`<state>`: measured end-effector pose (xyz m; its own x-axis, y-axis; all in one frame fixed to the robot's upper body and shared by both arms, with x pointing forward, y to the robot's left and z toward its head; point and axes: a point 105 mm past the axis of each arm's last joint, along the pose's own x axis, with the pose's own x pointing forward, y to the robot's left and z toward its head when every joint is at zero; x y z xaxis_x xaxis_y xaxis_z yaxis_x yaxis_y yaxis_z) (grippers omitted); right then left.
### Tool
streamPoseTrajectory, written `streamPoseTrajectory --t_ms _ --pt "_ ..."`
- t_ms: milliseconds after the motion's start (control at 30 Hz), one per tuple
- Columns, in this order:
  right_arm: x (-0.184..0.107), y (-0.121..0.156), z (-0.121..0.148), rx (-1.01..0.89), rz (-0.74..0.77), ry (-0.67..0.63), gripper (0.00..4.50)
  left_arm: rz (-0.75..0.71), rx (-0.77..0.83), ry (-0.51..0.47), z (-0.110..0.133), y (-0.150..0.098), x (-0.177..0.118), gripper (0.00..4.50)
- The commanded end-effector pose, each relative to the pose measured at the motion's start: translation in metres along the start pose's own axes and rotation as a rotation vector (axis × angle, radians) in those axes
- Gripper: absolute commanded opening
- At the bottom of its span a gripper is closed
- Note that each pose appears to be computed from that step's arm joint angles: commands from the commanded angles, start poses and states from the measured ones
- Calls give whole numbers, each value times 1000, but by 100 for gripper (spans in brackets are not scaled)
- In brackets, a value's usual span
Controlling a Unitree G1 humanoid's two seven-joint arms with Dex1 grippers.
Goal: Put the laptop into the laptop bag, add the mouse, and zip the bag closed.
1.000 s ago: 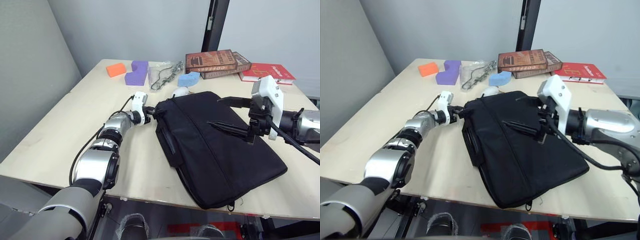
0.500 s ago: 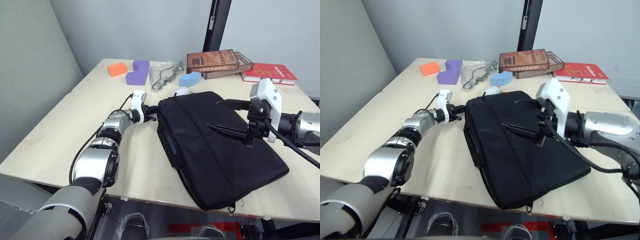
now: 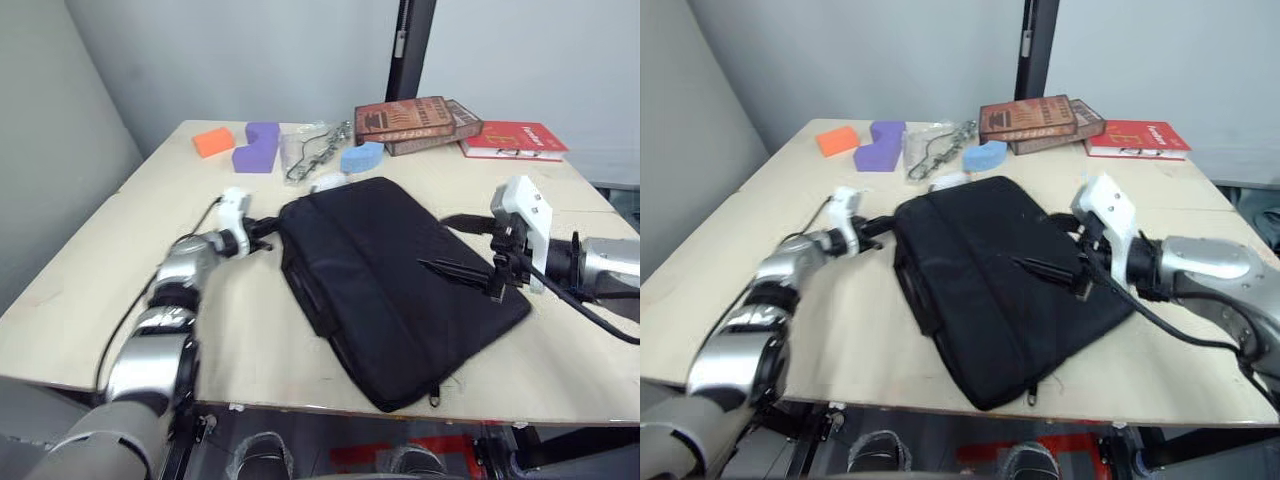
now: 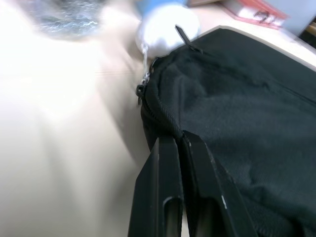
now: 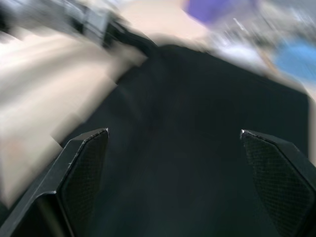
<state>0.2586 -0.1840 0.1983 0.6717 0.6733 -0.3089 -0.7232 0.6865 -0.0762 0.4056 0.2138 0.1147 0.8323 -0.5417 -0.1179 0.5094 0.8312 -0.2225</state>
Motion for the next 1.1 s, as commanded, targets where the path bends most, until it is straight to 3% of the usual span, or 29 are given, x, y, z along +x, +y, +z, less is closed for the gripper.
streamPoseTrajectory --t_ms 33,167,333,567,867,900,1100 --pt "-23 -2 -14 154 -6 -2 450 59 22 -96 23 -1 -23 1" --pt "-39 32 -48 436 144 114 450 87 -12 -98 10 -14 -31 1" --pt "-25 58 -70 673 187 135 450 85 -33 -93 1 -29 -30 1" --pt "1 74 -89 768 172 189 450 89 -33 -98 3 -32 -30 1" --pt "22 85 -93 818 203 178 450 91 -21 -111 10 -30 -31 1" --pt "22 86 -92 824 210 173 397 88 -20 -111 10 -31 -32 0" --pt "20 89 -98 827 201 196 191 85 -18 -109 11 -32 -34 0"
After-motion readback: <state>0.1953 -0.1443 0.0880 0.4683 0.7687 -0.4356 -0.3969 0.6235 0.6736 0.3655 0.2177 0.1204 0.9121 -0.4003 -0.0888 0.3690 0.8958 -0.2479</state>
